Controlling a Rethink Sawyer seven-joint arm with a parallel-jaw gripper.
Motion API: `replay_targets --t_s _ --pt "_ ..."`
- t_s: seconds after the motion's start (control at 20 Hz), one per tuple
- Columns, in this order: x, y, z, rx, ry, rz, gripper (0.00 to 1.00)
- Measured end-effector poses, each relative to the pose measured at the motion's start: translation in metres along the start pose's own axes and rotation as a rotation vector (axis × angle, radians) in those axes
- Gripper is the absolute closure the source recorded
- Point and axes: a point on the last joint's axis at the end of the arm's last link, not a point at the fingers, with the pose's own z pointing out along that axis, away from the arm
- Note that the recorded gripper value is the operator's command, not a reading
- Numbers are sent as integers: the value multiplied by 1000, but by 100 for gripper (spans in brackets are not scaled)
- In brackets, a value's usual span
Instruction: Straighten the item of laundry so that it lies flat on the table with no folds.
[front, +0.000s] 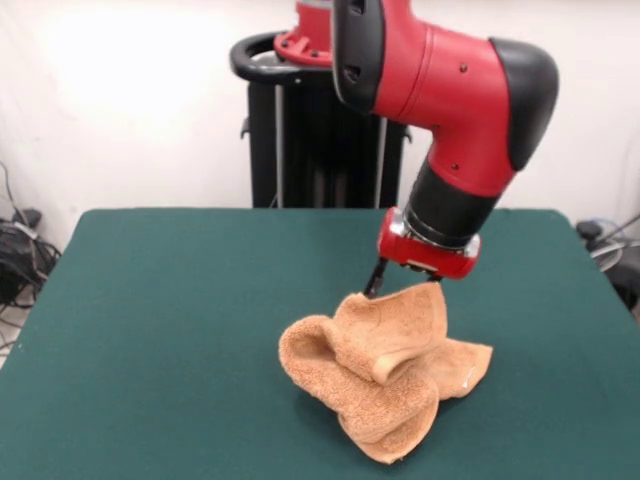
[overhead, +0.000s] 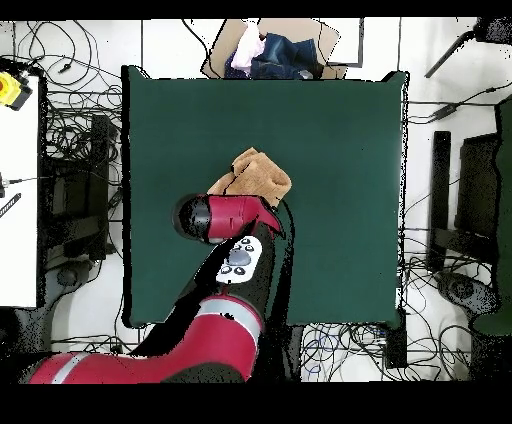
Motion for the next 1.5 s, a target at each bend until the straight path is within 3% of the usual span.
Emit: replay_targets --t_s 0.65,1.5 --pt "22 -5 39 92 -9 -41 0" --pt "30 -25 44 166 -1 -48 0"
